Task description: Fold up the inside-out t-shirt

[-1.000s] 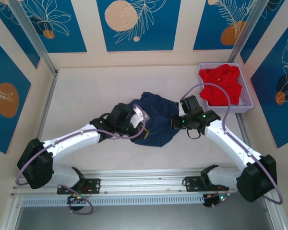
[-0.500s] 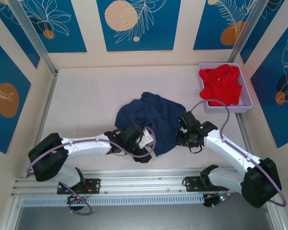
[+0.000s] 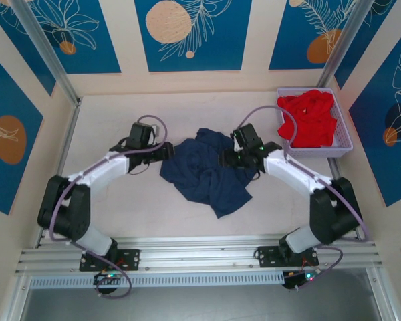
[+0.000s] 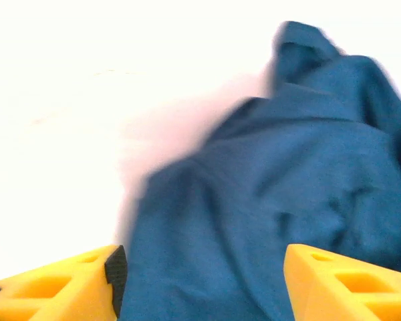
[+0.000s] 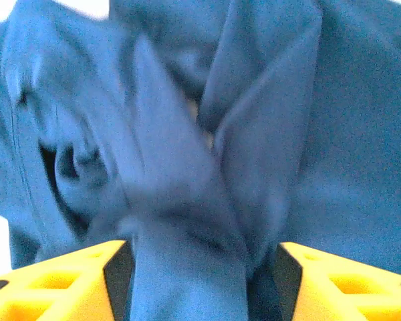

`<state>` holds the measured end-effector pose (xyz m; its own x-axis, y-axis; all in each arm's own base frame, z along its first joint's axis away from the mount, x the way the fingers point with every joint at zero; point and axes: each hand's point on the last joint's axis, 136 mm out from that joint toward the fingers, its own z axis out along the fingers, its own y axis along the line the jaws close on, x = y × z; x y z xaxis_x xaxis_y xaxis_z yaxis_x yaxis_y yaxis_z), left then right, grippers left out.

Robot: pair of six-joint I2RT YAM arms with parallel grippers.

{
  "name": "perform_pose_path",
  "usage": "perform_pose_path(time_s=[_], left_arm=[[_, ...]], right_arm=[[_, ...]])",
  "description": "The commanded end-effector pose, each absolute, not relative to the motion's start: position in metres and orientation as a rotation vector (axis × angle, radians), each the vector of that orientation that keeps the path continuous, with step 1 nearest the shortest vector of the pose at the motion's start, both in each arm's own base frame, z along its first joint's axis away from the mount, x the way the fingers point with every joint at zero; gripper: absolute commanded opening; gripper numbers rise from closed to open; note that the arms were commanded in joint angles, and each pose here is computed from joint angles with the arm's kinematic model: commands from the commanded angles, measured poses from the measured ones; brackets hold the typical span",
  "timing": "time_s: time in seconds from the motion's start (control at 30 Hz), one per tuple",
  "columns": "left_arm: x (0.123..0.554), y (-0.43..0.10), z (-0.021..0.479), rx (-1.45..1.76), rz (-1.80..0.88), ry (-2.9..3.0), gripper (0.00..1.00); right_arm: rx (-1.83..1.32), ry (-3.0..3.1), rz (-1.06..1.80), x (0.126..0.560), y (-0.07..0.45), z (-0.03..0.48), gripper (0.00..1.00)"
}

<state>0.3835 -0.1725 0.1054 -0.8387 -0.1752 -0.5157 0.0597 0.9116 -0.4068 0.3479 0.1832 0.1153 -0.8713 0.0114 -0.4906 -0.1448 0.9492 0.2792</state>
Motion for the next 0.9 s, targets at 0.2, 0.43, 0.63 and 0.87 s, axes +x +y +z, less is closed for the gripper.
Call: perform_pose_path(time_s=[0.2, 0.43, 0.63, 0.87], left_arm=[[0.391, -0.202, 0.053, -0.064, -0.729, 2.709, 0.67], [0.390, -0.225, 0.042, -0.056, -0.826, 2.712, 0.45], [0.423, -0.219, 0.102, 0.024, -0.747, 2.538, 0.03], [0.426, -0.209, 0.264, 0.197, -0.692, 2.130, 0.00]], right_arm=[[-0.177, 2.586, 0.425, 0.460, 0.208, 0.077, 0.72], [-0.286, 2.618, 0.303, 0.496, 0.219, 0.040, 0.60], [-0.346, 2.459, 0.253, 0.520, 0.212, 0.107, 0.01], [-0.299, 2.188, 0.345, 0.487, 0.185, 0.262, 0.00]])
